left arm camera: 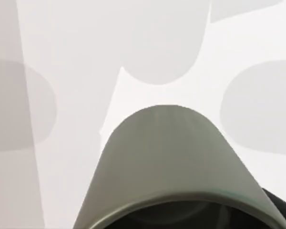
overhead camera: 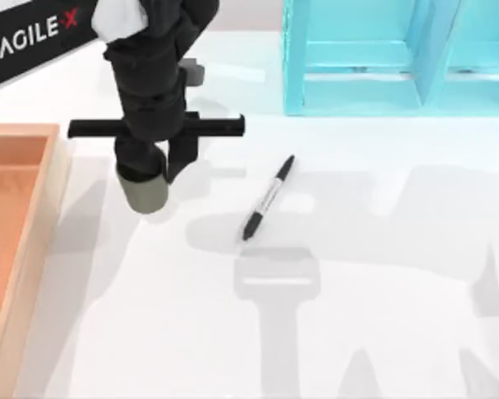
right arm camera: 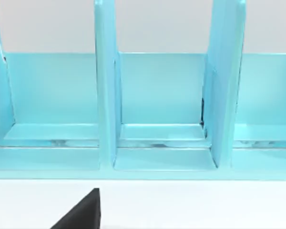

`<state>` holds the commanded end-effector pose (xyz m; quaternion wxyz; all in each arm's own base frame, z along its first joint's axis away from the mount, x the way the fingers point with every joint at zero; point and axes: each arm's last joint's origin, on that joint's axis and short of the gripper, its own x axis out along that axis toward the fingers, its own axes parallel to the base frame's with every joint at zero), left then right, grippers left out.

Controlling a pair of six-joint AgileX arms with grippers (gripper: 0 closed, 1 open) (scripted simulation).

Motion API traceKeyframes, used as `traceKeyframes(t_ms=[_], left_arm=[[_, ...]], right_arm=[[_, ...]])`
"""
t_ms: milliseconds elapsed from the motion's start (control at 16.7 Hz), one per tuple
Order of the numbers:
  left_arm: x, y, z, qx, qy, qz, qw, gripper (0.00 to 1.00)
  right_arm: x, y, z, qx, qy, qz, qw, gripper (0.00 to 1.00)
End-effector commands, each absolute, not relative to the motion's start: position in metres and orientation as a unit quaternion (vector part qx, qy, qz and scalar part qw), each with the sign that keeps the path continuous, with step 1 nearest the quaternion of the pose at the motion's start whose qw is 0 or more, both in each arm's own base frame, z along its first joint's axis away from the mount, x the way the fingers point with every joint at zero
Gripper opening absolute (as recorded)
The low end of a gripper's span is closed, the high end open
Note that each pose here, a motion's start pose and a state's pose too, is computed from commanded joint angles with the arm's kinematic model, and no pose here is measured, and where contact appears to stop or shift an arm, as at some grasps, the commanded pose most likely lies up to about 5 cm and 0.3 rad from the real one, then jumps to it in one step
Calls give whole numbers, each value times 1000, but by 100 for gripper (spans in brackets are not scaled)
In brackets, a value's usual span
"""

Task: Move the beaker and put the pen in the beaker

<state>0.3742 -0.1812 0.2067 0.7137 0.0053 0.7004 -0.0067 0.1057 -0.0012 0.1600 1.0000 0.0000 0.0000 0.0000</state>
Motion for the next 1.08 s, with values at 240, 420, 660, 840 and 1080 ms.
traceKeyframes(t_ms=[240, 420, 660, 840, 1080], left_arm=[[375, -179, 183, 4, 699, -6, 715, 0], [375, -178, 166, 6, 698, -8, 716, 0], [375, -177, 164, 6, 698, -8, 716, 0], [375, -177, 164, 6, 698, -8, 716, 23], [375, -177, 164, 6, 698, -8, 716, 53]], right_arm=[[106, -1, 160, 0, 0, 0, 1000, 100], [106, -1, 160, 0, 0, 0, 1000, 100], [106, -1, 160, 0, 0, 0, 1000, 100], [106, -1, 160, 0, 0, 0, 1000, 100], [106, -1, 160, 0, 0, 0, 1000, 100]])
